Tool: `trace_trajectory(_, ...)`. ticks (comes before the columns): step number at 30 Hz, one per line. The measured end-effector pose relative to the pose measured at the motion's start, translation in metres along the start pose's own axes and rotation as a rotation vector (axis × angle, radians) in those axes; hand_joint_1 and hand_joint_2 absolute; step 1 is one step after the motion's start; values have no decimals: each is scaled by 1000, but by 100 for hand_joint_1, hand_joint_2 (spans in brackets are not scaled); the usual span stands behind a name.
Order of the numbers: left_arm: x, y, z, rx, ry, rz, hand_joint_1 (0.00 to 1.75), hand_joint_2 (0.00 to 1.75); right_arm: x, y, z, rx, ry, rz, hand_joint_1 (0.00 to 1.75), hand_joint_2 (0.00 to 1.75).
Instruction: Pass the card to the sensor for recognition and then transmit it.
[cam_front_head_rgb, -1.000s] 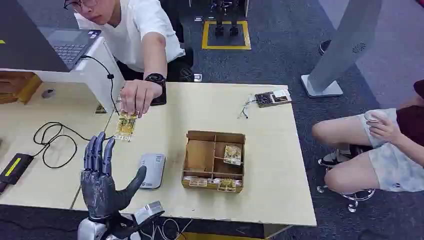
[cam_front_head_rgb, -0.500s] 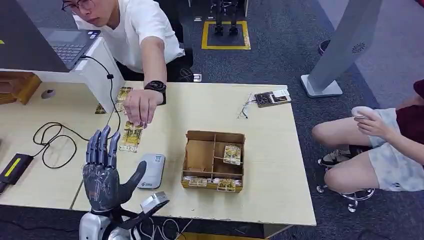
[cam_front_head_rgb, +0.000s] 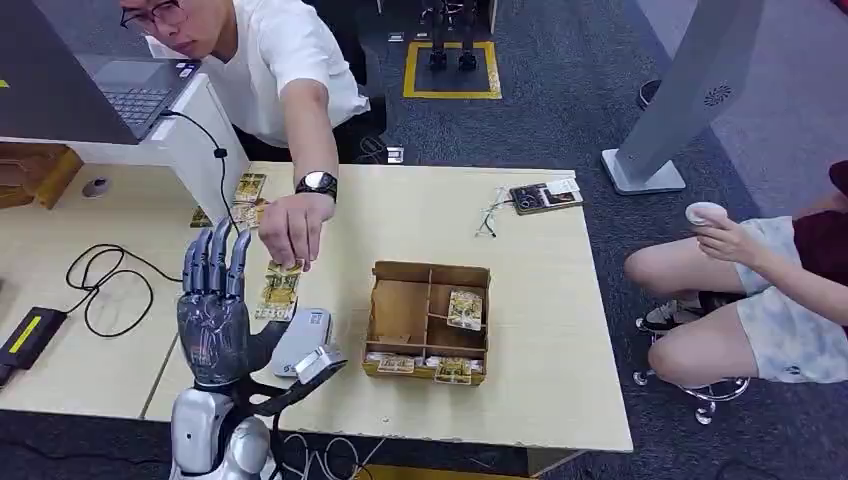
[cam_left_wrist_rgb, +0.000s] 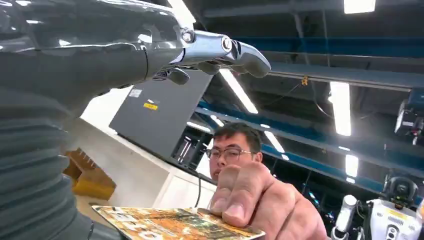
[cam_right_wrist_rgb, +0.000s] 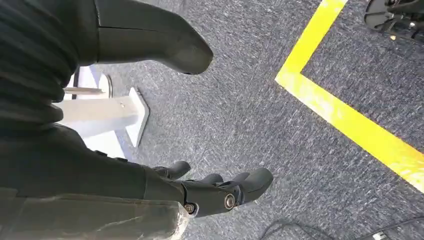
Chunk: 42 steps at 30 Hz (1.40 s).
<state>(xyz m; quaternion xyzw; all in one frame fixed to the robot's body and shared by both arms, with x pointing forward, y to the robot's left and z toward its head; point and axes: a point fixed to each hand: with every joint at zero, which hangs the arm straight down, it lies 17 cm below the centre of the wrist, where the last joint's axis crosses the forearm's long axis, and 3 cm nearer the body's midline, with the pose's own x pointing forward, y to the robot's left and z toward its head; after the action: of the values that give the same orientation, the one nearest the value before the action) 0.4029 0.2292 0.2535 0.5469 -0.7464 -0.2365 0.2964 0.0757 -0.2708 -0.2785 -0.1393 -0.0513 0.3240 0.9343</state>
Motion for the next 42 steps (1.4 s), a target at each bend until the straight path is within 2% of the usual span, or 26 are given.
trace_trajectory(6, 0, -6, -1, -10, 4, 5, 0, 175, 1, 0, 0, 0, -2, 4, 0, 175)
trace_trajectory(9, -6, -10, 0, -23, 38, -9, 0, 175, 1, -1, 0, -1, 0, 5, 0, 175)
trace_trajectory(14, -1, -17, -7, -25, 17, 5, 0, 175, 2, -2, 0, -1, -4, 4, 0, 175)
trace_trajectory(15, -1, -17, -8, -24, 17, 11, 19, 175, 2, -2, 0, -1, -4, 4, 0, 175)
trace_trajectory(16, 0, -18, -7, -25, 14, 17, 169, 175, 2, -2, 0, -1, -4, 4, 0, 175)
trace_trajectory(17, 0, -19, -7, -25, 16, 25, 175, 175, 1, -2, 0, 0, -3, 3, 0, 175)
trace_trajectory(25, 3, -17, -6, -4, 2, 88, 175, 175, 1, -2, 0, -1, -3, 3, 0, 175)
trace_trajectory(42, 10, -16, -6, -1, -38, 91, 175, 175, 1, -2, 0, -2, -3, 4, 0, 175)
